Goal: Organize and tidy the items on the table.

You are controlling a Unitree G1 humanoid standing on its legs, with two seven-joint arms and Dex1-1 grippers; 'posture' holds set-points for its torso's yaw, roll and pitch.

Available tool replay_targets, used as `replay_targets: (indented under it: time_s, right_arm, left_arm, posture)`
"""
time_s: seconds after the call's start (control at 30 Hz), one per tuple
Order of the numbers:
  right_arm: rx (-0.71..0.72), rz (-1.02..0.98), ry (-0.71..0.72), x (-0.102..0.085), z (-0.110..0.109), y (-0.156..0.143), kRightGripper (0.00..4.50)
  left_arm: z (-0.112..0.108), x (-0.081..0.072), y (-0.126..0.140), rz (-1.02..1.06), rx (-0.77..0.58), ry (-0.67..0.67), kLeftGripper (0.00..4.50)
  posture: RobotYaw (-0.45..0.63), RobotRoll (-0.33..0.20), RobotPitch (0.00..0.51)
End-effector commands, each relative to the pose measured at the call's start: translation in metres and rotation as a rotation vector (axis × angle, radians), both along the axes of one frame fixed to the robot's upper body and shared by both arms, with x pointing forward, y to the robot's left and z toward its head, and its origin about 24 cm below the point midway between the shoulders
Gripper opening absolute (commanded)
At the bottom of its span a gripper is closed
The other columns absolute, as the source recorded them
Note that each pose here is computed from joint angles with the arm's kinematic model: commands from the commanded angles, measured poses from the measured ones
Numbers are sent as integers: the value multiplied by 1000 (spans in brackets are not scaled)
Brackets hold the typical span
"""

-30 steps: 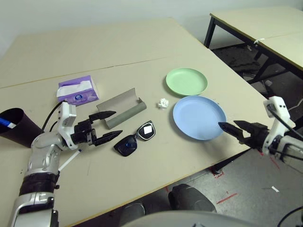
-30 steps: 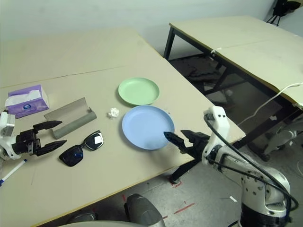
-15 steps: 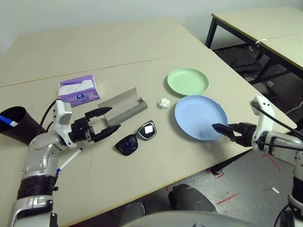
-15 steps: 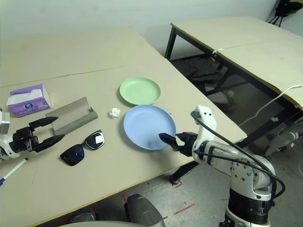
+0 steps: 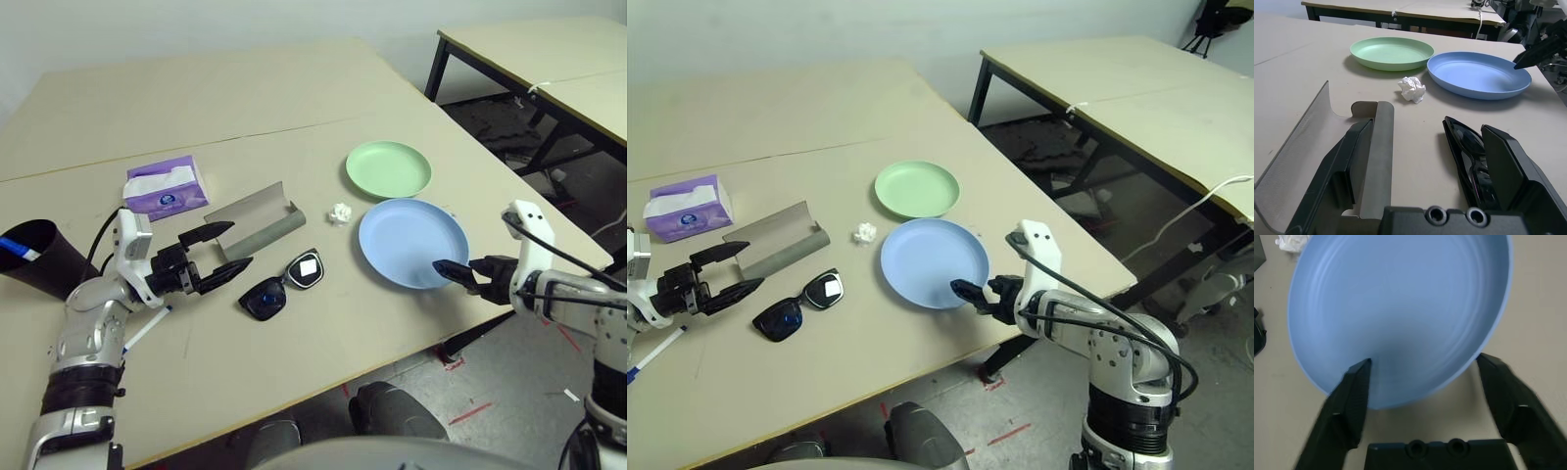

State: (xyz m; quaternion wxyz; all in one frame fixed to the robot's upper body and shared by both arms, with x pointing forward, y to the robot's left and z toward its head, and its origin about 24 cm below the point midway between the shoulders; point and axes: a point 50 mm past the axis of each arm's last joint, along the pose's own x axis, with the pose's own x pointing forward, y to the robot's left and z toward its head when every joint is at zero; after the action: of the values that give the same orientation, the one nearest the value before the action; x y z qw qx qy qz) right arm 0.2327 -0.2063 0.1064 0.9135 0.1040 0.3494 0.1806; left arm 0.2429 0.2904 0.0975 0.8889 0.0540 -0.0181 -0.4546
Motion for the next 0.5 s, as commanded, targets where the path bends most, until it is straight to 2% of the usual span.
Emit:
replay_targets:
  time_s: [0.03,0.17,0.33,0.5]
  right_arm:
    - [-12,32,22,-1,-1,6,3122]
    - [2,72,41,-3,-1,11,1650]
    - [12,99,49,-4,-1,15,24]
    - [16,101,43,-3,0,15,24]
  left_arm:
    - [0,0,1,14,0,-17,4500]
    - [3,2,-2,18,-1,-30,4500]
    - [7,2,-8,22,-7,-48,4500]
    - [9,2,-11,28,-12,-54,4500]
  posture:
    - [-123,0,21]
    - [-119,0,17]
    - [-113,0,10]
    - [-110,0,4]
